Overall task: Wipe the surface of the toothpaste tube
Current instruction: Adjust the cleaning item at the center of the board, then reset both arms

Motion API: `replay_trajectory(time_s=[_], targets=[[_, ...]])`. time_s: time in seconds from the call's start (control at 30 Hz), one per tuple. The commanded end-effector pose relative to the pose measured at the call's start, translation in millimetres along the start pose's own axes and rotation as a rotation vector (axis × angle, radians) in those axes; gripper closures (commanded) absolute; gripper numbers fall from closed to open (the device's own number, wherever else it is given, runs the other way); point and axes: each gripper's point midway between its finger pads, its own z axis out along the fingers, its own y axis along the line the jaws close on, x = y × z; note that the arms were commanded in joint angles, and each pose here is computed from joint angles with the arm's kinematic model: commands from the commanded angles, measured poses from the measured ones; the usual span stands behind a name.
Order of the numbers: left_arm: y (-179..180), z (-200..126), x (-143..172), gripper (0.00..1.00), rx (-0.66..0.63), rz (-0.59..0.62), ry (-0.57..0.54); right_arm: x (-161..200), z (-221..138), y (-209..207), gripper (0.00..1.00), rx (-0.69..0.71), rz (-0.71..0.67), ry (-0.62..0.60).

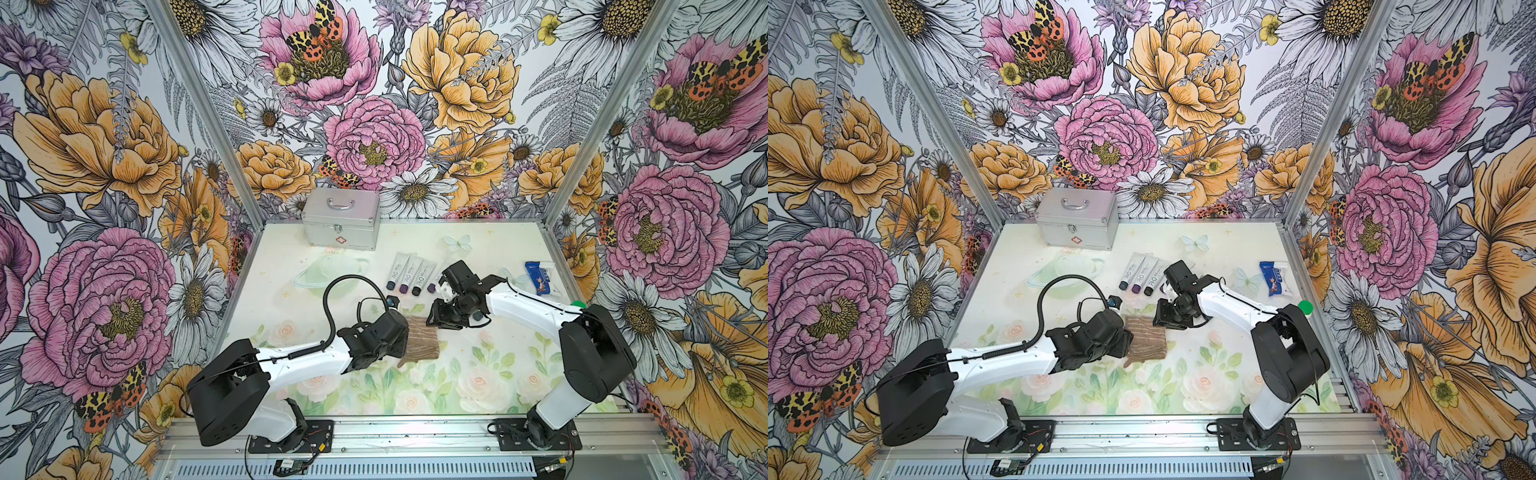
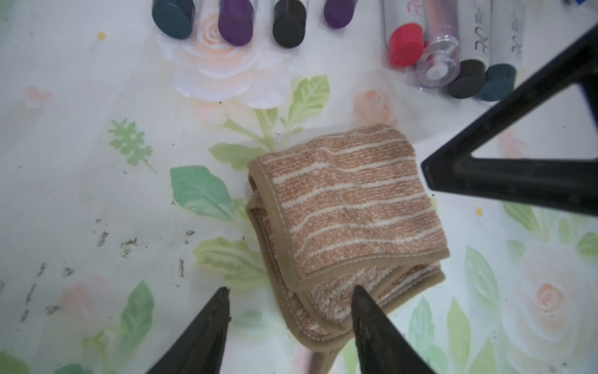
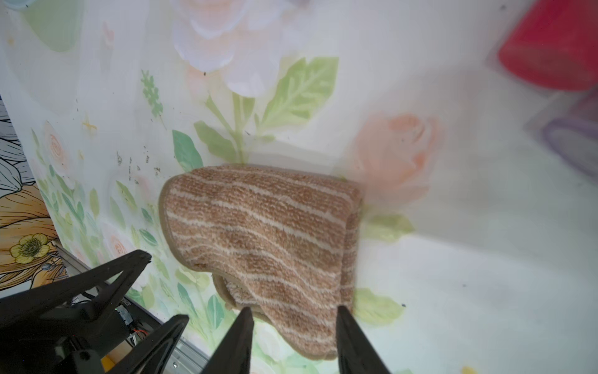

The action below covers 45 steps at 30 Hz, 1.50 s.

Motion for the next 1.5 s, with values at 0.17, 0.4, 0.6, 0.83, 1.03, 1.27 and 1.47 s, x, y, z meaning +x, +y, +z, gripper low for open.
replay_trajectory(time_s=[0.17, 0.4, 0.6, 0.83, 1.03, 1.27, 1.47], targets=[[6.4, -44.5, -19.7, 0.18, 0.021, -0.028, -0.068, 2.4, 22.0, -20.6, 0.56, 0.100, -0.027, 0.008], [29.0, -67.3, -31.5, 0.11, 0.003, -0.078, -0.115, 1.0, 47.0, -12.2, 0.57, 0.113, -0.053, 0.043], [41.6, -73.4, -35.2, 0.07, -0.008, -0.101, -0.122, -10.8, 56.2, 19.6, 0.57, 0.084, -0.092, 0.034], [51.8, -86.5, -46.4, 0.04, -0.039, -0.112, -0.147, -13.8, 25.5, 28.7, 0.52, 0.062, -0.102, -0.023], [82.3, -112.1, -66.4, 0.02, -0.116, -0.178, -0.206, -6.2, -37.3, 28.9, 0.00, 0.071, -0.117, -0.128], [162.0, -174.4, -102.9, 0.01, -0.365, -0.323, -0.363, -43.0, -145.1, 1.7, 0.00, 0.188, -0.101, -0.545], [204.8, -208.1, -123.5, 0.01, -0.507, -0.271, -0.418, -54.5, -210.0, -38.8, 0.00, 0.523, -0.201, -0.848]])
